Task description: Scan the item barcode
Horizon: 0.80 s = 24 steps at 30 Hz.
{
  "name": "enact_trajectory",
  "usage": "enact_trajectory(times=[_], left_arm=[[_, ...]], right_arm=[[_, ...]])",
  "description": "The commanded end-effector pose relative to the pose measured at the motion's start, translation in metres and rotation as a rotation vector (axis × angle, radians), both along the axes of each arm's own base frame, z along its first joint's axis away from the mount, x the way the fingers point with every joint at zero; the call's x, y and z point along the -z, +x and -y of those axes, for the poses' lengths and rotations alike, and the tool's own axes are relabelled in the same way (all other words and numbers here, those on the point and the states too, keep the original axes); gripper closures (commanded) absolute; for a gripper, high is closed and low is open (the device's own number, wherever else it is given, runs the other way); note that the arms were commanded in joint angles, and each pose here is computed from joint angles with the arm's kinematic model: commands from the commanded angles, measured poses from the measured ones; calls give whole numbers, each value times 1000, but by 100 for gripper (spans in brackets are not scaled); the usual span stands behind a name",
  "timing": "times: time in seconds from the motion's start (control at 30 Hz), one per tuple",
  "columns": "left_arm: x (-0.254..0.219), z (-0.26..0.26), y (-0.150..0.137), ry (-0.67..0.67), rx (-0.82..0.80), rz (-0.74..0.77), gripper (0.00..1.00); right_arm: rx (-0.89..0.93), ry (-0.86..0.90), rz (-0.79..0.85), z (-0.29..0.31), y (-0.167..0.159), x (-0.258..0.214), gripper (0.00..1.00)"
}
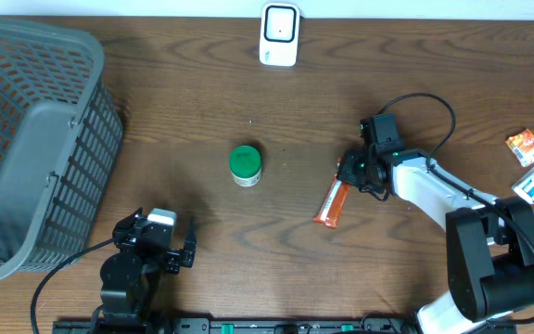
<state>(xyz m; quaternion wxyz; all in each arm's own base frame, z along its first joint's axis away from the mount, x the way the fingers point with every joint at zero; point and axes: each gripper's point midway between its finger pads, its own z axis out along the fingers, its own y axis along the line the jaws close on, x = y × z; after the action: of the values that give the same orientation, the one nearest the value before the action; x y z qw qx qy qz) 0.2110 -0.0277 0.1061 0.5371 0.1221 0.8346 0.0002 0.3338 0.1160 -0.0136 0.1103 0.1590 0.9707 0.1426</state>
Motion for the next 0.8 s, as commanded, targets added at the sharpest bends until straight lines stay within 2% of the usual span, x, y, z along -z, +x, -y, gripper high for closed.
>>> enact_trajectory(times=[0.0,0.2,0.3,0.5,0.77], left_arm=[[7,1,-2,-10,1,-21,2],[7,1,-2,-10,1,-21,2],[7,1,-2,-10,1,-21,2],[7,1,-2,-10,1,-21,2],[7,1,-2,-10,1,-21,2]], right_arm=[[-4,-40,-419,11,-110,83,99],[-54,127,-280,-19,-82,32,99],[-66,176,-136,-25,-69,-24,99],[6,228,28,-15,-77,-104,99],[20,285,243,-9,-86,-168,99]])
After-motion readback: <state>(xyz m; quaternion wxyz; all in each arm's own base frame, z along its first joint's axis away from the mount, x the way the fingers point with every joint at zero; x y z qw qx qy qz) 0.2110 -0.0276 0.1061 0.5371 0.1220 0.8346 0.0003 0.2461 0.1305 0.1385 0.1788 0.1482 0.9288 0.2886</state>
